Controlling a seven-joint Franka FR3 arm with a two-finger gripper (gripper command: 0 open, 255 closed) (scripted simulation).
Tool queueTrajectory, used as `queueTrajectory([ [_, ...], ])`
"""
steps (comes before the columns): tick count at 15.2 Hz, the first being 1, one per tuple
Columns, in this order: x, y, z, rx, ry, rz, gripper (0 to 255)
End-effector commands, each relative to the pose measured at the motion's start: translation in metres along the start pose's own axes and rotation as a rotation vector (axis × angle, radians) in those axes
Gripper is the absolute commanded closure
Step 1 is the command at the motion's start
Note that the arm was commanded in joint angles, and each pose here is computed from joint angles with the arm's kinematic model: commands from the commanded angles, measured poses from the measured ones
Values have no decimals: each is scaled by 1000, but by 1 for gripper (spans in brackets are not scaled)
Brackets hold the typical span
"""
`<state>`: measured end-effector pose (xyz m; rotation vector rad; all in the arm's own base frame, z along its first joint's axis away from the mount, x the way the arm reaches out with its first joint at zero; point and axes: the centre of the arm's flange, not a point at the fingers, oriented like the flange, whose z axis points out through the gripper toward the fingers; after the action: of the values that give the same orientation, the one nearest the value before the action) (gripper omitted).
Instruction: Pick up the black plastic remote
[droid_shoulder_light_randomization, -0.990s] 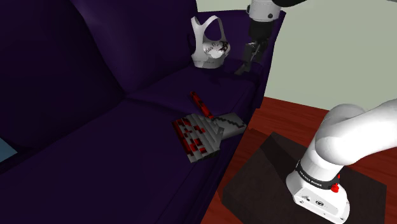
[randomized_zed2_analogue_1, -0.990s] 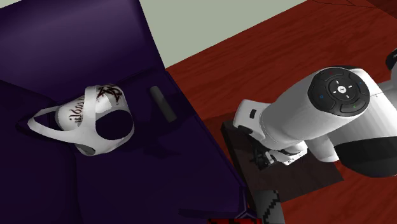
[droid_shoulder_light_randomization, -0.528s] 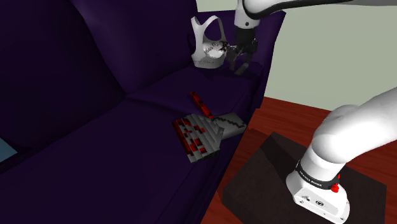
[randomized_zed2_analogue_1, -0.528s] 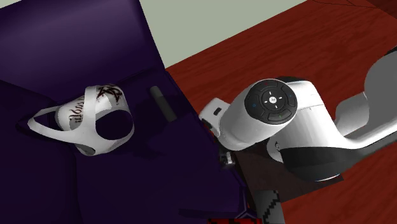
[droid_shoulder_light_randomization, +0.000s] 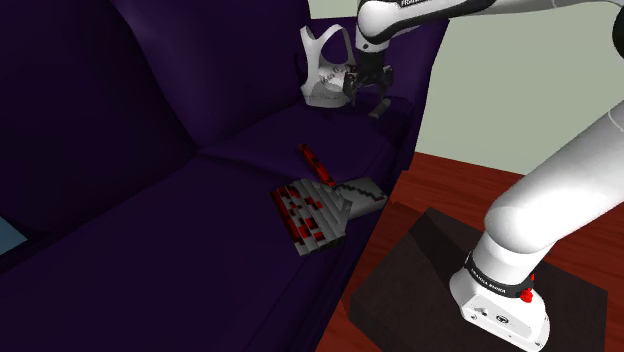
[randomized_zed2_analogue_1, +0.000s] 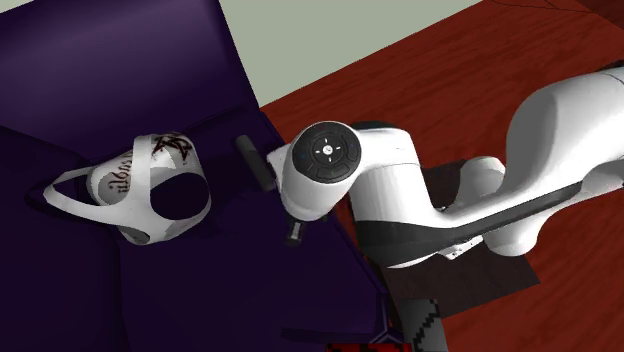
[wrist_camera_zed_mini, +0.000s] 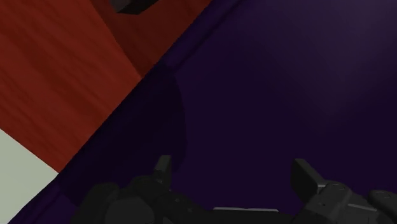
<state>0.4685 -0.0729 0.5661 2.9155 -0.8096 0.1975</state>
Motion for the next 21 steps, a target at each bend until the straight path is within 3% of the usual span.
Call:
queueTrajectory([
  [1,24,10,12,-10,3,87,0],
  [17,164,129,93,-85,29,753,0],
  [21,163,130,110,-86,30,761,0],
])
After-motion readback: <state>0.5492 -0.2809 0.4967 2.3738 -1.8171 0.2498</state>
